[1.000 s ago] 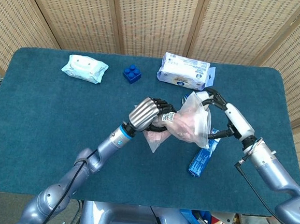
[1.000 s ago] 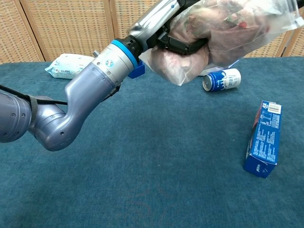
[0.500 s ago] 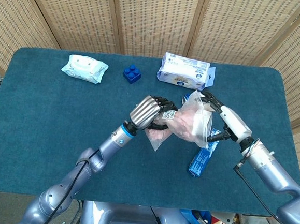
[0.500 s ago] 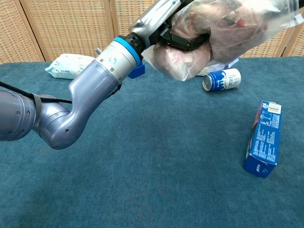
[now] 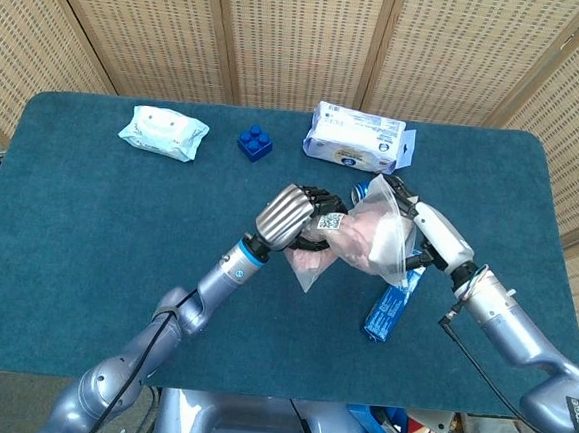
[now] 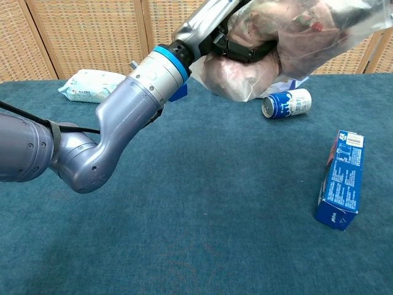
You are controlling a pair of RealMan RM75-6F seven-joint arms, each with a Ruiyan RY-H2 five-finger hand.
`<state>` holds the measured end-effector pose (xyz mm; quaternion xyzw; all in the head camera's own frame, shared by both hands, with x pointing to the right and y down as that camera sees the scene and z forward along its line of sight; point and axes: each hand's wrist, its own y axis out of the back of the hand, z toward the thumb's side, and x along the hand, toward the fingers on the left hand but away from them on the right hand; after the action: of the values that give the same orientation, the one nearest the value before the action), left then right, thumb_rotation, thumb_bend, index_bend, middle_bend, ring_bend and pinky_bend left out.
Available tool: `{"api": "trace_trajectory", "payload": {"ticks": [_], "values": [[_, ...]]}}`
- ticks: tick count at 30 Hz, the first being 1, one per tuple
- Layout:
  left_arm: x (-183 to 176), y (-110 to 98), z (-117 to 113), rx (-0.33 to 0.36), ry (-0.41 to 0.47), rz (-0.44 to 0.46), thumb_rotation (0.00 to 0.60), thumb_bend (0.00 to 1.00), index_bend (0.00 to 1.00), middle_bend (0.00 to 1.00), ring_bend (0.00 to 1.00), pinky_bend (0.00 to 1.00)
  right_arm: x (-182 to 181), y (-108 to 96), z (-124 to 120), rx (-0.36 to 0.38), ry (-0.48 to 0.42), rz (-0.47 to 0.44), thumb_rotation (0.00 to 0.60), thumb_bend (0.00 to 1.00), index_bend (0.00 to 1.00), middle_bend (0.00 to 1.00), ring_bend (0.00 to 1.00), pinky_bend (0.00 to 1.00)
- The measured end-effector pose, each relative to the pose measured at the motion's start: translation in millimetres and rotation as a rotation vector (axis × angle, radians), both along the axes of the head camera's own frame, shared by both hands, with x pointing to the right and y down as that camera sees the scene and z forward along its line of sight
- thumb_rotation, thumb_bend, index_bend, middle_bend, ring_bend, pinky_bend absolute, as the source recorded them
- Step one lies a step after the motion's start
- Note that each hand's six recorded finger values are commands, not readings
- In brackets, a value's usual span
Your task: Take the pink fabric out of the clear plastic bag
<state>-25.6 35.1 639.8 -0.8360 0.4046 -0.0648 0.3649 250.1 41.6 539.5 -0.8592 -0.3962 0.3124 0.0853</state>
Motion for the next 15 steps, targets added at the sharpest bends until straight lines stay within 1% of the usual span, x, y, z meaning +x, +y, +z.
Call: {"api": "trace_trajectory", "payload": {"ticks": [1, 3, 5, 10, 11, 13, 15], "values": [[0.2, -0.2, 0.0, -0.002, 0.001, -0.002, 0.6, 0.59, 0.62, 0.57, 0.57, 0.64, -0.5, -0.2, -0.1, 0.003, -0.005, 0.004, 0.6, 0.0, 0.5, 0.0, 0.0, 0.0], [1.0, -0.5, 0.1, -0.006, 0.004, -0.005, 0.6, 0.59, 0.62, 0.57, 0.57, 0.64, -1.4, 0.0, -0.1, 0.005, -0.013, 0.01, 0.6, 0.02, 0.56, 0.0, 0.0, 0.0], [1.7, -0.6, 0.0, -0.005, 0.002, -0.005, 0.6, 0.59, 0.62, 0.57, 0.56, 0.64, -2.2, 0.4, -0.1, 0.006, -0.017, 0.012, 0.6, 0.08, 0.6, 0.0, 0.0, 0.0], [2.4, -0.9, 0.9, -0.009, -0.002, -0.008, 0.6, 0.59, 0.62, 0.57, 0.57, 0.64, -3.4, 0.9, 0.5, 0.011, -0.022, 0.015, 0.6, 0.34, 0.65, 0.0, 0.0, 0.0], [2.6, -0.8, 1.0, -0.01, -0.002, -0.008, 0.6, 0.59, 0.62, 0.57, 0.57, 0.64, -3.2, 0.7, 0.5, 0.013, -0.022, 0.016, 0.6, 0.38, 0.66, 0.0, 0.0, 0.0], [2.7, -0.6, 1.2, -0.011, -0.002, -0.008, 0.6, 0.59, 0.62, 0.56, 0.57, 0.64, -2.5, 0.6, 0.2, 0.019, -0.021, 0.018, 0.6, 0.48, 0.69, 0.0, 0.0, 0.0], [2.7, -0.7, 1.5, -0.013, -0.002, -0.009, 0.6, 0.59, 0.62, 0.55, 0.56, 0.64, -1.8, 0.8, -0.1, 0.025, -0.018, 0.019, 0.6, 0.55, 0.71, 0.0, 0.0, 0.0]]}}
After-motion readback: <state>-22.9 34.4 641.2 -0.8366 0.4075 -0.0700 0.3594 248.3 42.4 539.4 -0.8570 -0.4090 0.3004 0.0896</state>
